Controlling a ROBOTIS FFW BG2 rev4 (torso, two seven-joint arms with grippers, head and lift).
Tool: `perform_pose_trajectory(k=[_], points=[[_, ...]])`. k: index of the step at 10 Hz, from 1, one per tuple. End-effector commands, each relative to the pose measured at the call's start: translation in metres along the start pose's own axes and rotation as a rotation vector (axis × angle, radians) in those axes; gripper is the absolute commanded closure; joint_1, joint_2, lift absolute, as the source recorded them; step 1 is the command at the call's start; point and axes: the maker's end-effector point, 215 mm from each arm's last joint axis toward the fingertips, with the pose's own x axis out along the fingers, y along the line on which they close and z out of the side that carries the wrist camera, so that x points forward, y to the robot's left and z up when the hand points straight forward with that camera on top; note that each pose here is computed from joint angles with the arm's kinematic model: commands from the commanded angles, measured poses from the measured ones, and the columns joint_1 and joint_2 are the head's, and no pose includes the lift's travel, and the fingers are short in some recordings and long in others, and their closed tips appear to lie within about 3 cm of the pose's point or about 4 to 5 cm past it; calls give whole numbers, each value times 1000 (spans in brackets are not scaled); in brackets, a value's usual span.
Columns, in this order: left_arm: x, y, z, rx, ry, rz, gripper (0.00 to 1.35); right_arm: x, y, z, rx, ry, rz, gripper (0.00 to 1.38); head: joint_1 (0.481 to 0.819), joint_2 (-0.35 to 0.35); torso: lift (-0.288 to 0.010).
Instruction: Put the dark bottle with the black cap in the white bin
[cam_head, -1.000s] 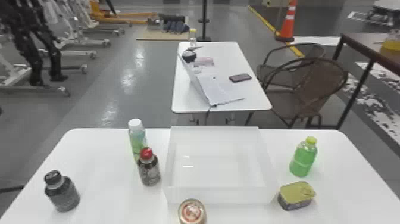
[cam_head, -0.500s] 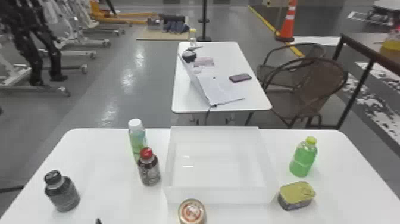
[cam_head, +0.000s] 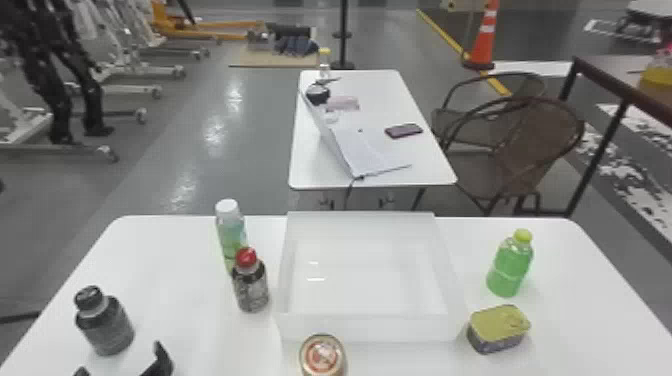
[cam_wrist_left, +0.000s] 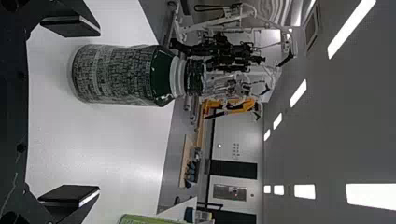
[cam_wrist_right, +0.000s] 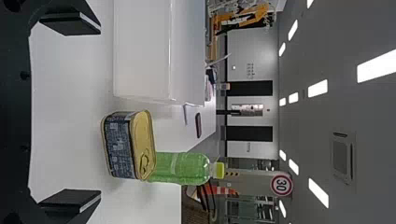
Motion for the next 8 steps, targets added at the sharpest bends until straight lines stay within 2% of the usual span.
perform_pose_trajectory(k=[1,4,8], points=[[6,-5,-1,-9,1,34,116,0,1,1,5,-3,-3,64,549,0,-100],[22,-6,3,-43,-9,120,116,1,2,3,7,-10,2,65,549,0,-100],[47,8,9,11,9,140,116,2,3,3,11,-10,3,64,549,0,-100]])
